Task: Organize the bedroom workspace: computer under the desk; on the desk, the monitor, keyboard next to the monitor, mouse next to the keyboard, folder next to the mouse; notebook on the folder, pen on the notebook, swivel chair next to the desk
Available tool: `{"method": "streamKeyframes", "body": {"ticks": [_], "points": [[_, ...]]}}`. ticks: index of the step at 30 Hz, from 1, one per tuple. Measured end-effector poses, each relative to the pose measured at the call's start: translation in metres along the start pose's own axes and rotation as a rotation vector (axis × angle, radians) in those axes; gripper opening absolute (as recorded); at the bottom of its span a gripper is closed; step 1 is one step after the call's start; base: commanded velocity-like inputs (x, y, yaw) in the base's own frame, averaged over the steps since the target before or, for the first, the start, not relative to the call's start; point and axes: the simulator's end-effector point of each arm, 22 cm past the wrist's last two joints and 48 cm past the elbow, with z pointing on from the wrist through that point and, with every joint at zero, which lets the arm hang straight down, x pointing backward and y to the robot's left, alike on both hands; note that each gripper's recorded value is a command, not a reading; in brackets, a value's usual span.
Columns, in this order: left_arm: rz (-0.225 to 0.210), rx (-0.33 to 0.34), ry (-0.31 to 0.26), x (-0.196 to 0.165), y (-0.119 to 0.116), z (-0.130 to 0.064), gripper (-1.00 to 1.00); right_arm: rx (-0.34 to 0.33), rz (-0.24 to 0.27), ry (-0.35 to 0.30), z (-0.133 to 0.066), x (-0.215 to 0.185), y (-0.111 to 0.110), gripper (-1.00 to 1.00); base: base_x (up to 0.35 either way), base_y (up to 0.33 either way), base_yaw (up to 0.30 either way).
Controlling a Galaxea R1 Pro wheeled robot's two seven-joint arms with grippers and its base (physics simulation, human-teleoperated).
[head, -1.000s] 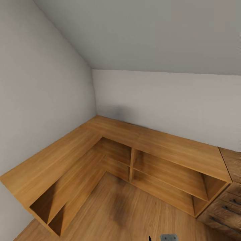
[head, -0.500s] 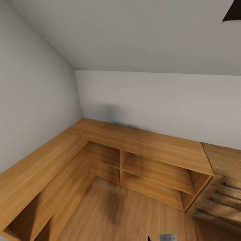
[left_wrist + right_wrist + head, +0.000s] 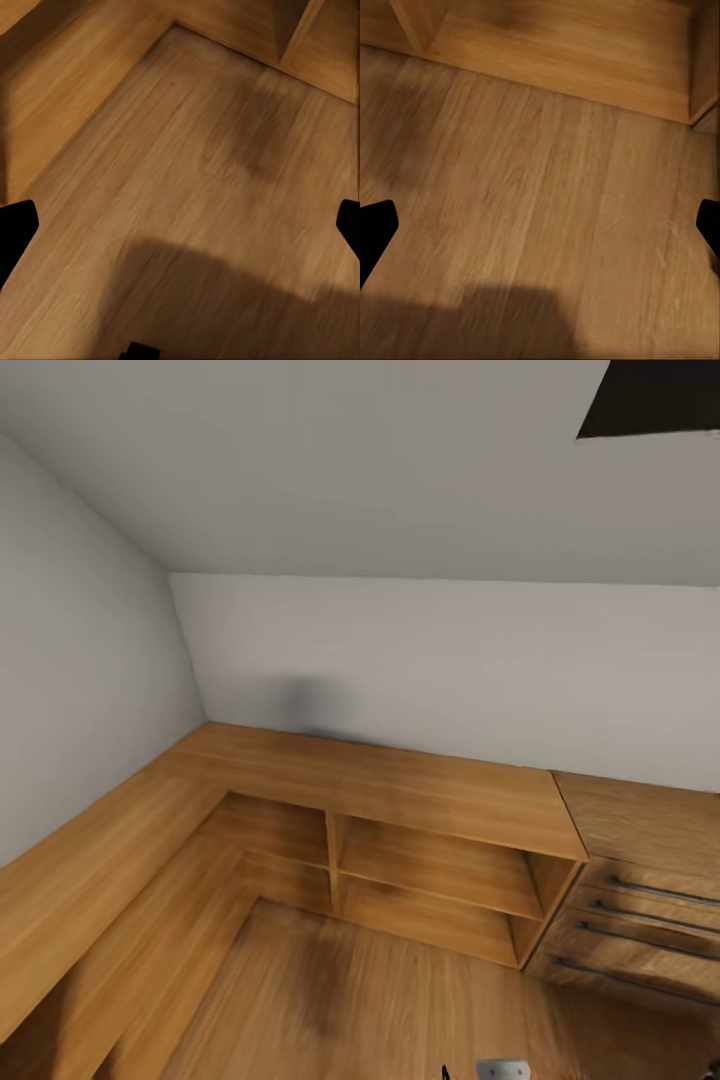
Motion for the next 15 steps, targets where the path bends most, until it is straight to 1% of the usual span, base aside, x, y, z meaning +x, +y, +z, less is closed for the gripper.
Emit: {"method": "streamKeyframes", "body": {"ticks": [4, 8, 12, 15], "points": [[0.000, 0.001, -0.002, -0.0008, -0.0003, 0.0002, 1.00, 0.000, 0.000, -0.002, -0.0001, -0.0010, 0.0000, 1.00, 0.000, 0.217, -0.256], [-0.001, 0.001, -0.005, -0.0018, -0.0004, 0.0005, 1.00, 0.000, -0.001, -0.005, -0.0001, -0.0025, -0.0002, 1.00, 0.000, 0.268, -0.239], [0.000, 0.000, -0.009, -0.0034, 0.0005, 0.0010, 1.00, 0.000, 0.000, -0.009, -0.0002, -0.0044, 0.0003, 1.00, 0.000, 0.284, -0.209], [0.000, 0.000, -0.013, -0.0046, 0.0011, 0.0014, 1.00, 0.000, 0.000, -0.012, -0.0003, -0.0058, 0.0001, 1.00, 0.000, 0.200, -0.192]]}}
